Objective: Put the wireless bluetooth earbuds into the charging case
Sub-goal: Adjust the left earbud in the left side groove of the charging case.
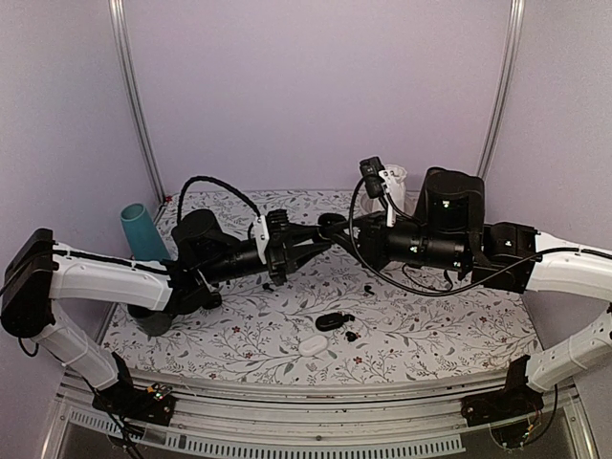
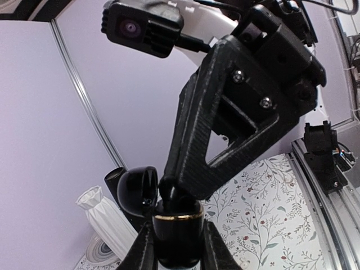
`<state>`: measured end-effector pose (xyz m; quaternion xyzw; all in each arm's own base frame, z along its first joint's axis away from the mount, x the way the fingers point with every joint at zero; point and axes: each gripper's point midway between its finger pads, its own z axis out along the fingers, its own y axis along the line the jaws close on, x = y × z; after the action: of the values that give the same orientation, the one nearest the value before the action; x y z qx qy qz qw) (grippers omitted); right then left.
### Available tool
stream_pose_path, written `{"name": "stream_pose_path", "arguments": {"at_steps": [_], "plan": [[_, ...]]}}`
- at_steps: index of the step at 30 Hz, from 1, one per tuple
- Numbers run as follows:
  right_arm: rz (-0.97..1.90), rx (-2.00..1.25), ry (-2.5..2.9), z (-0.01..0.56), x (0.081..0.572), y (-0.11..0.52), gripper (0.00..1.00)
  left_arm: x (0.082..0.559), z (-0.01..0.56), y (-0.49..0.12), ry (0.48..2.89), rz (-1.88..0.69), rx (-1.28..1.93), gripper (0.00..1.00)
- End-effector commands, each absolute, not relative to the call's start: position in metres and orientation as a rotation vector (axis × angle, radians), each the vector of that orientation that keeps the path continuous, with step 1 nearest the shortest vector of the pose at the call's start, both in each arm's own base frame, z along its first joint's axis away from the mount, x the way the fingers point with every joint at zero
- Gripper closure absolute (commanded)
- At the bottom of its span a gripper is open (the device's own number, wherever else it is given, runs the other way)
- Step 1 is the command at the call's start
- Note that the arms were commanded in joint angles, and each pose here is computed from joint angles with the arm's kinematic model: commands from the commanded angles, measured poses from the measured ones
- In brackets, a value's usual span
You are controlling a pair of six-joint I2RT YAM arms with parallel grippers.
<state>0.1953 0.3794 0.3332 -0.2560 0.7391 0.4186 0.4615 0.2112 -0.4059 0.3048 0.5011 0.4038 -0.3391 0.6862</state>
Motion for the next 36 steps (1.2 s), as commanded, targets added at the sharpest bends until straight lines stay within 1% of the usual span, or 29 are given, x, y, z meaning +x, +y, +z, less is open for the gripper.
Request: {"name": "stream_pose_path", "arguments": {"at_steps": [1, 16, 17, 20, 24, 25, 26, 31, 36], "plan": [[1.053, -0.579, 1.808, 0.340, 0.195, 0.375, 0.94, 0.208, 0.313, -0.410, 0.877, -0.756, 1.102, 1.00], [1.103, -0.432, 1.853, 0.339, 0.208, 0.349, 0.94, 0.214, 0.315, -0.404, 0.887, -0.721, 1.054, 1.00], [1.112, -0.438, 1.850, 0.340, 0.207, 0.350, 0.93, 0.214, 0.315, -0.404, 0.887, -0.722, 1.055, 1.00], [1.149, -0.475, 1.826, 0.345, 0.202, 0.355, 0.86, 0.214, 0.314, -0.405, 0.888, -0.725, 1.060, 1.00], [1.177, -0.527, 1.801, 0.350, 0.197, 0.362, 0.82, 0.214, 0.313, -0.407, 0.893, -0.730, 1.066, 1.00], [1.178, -0.538, 1.799, 0.350, 0.197, 0.364, 0.77, 0.214, 0.313, -0.408, 0.894, -0.732, 1.069, 1.00], [1.177, -0.550, 1.798, 0.350, 0.197, 0.365, 0.76, 0.214, 0.313, -0.408, 0.891, -0.734, 1.071, 1.00], [1.160, -0.571, 1.802, 0.350, 0.200, 0.372, 0.73, 0.212, 0.313, -0.410, 0.888, -0.748, 1.081, 1.00], [1.143, -0.556, 1.808, 0.348, 0.205, 0.374, 0.72, 0.209, 0.311, -0.411, 0.885, -0.759, 1.096, 1.00]]}}
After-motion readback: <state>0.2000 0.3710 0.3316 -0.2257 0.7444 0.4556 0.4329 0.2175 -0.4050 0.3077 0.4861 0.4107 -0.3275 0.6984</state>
